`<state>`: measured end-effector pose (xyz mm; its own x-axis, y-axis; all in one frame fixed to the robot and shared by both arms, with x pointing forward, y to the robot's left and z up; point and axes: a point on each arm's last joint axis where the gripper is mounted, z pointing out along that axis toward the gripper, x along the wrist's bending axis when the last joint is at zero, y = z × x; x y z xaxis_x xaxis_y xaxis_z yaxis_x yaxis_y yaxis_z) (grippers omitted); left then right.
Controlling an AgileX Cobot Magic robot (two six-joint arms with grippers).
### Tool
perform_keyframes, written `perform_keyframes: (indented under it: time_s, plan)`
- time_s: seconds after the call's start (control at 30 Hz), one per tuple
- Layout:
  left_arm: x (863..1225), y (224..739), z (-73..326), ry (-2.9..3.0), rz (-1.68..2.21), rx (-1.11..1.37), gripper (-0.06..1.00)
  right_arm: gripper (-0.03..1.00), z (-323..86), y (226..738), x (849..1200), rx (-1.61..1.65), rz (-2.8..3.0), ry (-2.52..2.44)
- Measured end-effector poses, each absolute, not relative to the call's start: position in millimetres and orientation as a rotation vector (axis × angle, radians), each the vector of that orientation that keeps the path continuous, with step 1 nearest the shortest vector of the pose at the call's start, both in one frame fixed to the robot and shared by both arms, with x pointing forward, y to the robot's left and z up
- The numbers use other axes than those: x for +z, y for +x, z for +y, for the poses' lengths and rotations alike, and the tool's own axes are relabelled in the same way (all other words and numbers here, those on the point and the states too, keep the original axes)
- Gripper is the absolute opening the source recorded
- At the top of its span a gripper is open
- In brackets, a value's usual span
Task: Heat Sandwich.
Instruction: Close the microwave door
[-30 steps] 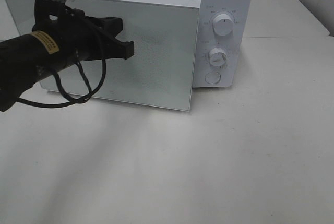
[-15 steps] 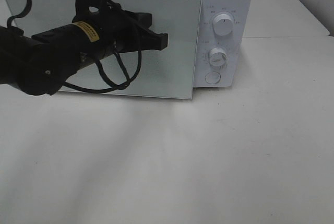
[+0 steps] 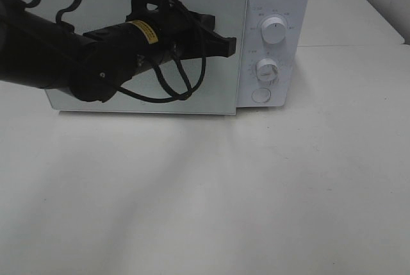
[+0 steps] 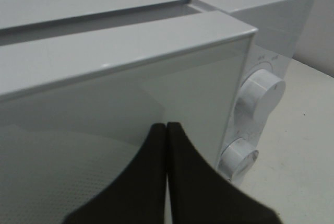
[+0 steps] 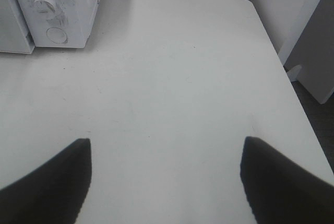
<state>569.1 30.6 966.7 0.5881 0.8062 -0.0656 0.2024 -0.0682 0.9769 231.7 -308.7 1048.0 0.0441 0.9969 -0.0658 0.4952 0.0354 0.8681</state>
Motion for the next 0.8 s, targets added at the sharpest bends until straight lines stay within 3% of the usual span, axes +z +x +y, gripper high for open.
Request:
perform_keyframes:
  time_s: [0.8]
  plan:
    - [965.4,588.8,18.8,1.651,0.824,0.648,0.00,0.76,-308.7,231.7,1048.0,0.836,1.553,1.562]
